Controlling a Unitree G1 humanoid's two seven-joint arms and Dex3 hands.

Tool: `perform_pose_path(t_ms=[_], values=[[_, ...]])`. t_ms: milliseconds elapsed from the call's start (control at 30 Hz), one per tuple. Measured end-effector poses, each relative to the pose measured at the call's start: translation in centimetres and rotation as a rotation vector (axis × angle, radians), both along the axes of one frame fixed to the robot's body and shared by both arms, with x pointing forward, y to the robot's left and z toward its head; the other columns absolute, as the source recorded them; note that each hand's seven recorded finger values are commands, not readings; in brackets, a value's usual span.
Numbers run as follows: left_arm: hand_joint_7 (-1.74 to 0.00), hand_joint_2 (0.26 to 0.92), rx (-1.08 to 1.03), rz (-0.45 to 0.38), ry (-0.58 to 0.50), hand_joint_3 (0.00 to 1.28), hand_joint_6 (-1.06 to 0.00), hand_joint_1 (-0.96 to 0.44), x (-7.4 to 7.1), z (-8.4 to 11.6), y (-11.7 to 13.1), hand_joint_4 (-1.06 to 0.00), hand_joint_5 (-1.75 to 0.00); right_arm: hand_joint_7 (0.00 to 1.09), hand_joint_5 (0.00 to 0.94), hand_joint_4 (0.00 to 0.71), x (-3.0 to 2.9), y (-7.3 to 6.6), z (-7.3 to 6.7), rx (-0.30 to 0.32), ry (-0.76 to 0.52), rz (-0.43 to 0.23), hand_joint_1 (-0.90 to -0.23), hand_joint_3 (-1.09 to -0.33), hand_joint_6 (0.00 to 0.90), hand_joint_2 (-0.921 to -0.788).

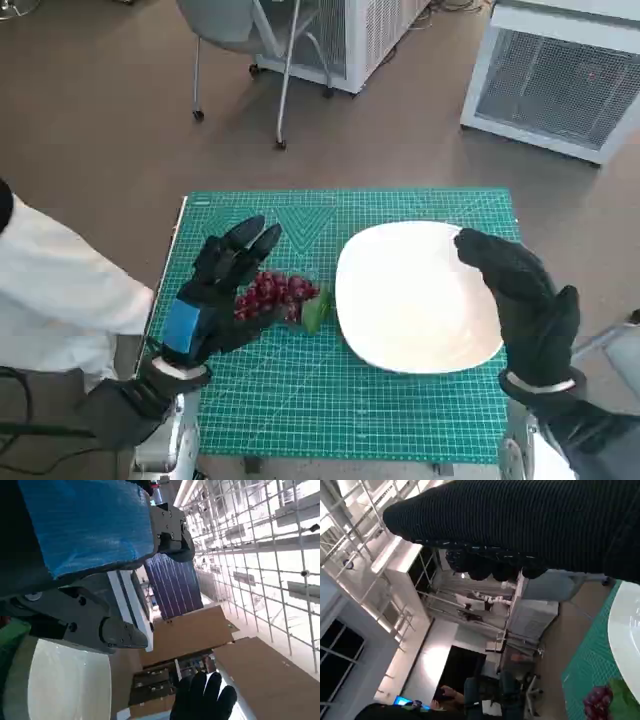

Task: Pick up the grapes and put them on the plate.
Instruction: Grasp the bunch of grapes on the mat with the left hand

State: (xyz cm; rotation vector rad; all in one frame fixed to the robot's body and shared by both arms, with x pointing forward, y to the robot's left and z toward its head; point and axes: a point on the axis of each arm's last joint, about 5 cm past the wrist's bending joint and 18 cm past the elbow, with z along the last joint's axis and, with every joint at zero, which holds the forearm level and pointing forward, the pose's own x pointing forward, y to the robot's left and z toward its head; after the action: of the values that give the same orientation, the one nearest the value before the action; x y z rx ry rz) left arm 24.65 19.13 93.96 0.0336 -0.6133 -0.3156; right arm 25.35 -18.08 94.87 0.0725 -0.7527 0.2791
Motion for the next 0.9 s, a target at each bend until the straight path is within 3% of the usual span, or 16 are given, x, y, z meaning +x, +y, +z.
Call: perform_pose_path(t_ms=[900], values=[[-0.51, 0.921, 0.0, -0.004, 0.002, 0.15, -0.16, -0.16, -0.08, -0.14, -0.13, -0.38, -0.01, 0.83, 0.011, 0.659, 0.09, 0.0, 0.15, -0.001, 0.01, 0.002, -0.486, -0.557, 0.245, -0.921]])
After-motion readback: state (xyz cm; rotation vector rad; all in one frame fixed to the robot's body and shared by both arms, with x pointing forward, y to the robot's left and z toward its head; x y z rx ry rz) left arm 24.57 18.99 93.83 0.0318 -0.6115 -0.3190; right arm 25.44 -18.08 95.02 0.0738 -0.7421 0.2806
